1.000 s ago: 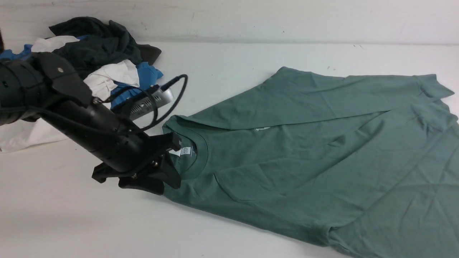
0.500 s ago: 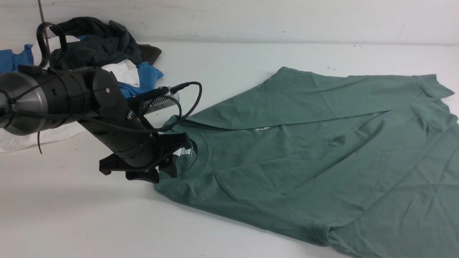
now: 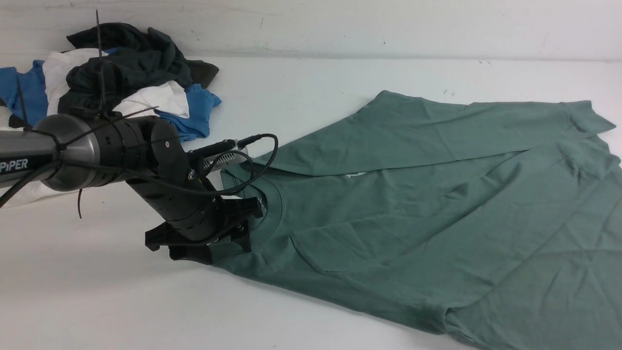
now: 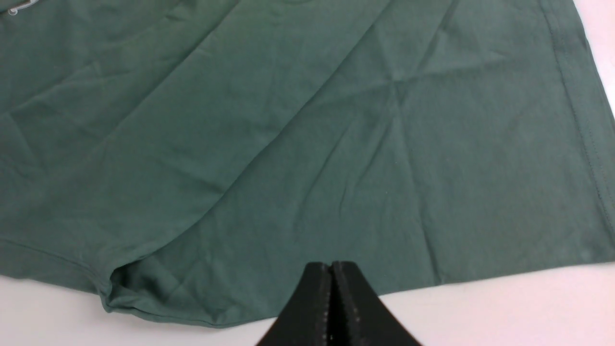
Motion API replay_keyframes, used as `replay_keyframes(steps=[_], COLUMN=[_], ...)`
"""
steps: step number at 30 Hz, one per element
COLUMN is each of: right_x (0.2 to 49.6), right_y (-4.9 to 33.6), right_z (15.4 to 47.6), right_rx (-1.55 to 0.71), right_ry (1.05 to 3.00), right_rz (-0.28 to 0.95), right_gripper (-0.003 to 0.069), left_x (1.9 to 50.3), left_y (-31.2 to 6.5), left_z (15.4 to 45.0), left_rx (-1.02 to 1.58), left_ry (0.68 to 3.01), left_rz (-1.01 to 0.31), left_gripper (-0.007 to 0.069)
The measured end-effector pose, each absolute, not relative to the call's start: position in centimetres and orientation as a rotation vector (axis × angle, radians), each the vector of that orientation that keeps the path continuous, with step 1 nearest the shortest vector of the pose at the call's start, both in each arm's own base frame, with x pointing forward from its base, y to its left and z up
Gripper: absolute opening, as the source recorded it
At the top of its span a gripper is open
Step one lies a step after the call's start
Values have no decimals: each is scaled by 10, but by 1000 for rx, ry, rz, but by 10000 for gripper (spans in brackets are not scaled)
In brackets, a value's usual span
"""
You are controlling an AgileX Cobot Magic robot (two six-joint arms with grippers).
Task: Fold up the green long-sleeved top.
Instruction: Hold the cuff with your right arm as far away from the cuff
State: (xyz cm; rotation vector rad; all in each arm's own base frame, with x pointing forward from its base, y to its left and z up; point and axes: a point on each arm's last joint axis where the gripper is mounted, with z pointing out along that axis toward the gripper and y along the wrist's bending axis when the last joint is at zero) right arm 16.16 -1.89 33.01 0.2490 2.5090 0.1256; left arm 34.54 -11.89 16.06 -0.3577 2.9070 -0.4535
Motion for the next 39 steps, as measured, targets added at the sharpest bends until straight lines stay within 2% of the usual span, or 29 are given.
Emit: replay_keyframes(steps=[4,6,8,13,16,19,20,21,22,23,24,29,32,35,39], right_x=[162,162,162,162,162,161,161,161,161,161,160,162,175,192,225], right_y=[-19,-19,-19,-19,-19,-19,-19,-19,-18,-18,-18,-18,-20,-23,-30], right_z=[330,331,331,331,330,330,330,330,329,329,329,329,325,315,299], right_rx=[249,249,248,242,225,219,219,219,219,219,219,222,238,257,303], right_ry=[2502,2502,2501,2500,2509,2519,2520,2523,2524,2526,2531,2521,2503,2521,2492], right_rz=[125,125,125,125,121,119,119,120,120,121,122,129,147,163,172], right_gripper=[-15,-15,-15,-15,-15,-15,-15,-15,-15,-15,-15,-15,-15,-15,1], left_x=[348,348,348,343,336,322,322,315,313,308,297,288,289,290,291], left_y=[-120,-121,-121,-119,-115,-104,-103,-97,-96,-91,-82,-67,-63,-63,-63], left_z=[160,160,159,156,160,173,174,185,186,190,196,194,195,195,195], left_rx=[-377,-367,-340,-221,-128,2,12,68,72,94,101,66,56,51,50], left_ry=[2904,2905,2913,2977,3036,3113,3117,3138,3142,3157,3181,3187,3162,3152,3146], left_rz=[-471,-472,-468,-416,-336,-188,-176,-88,-76,-18,98,321,387,390,391], left_gripper=[484,455,391,76,15,7,7,6,6,6,6,6,8,25,84])
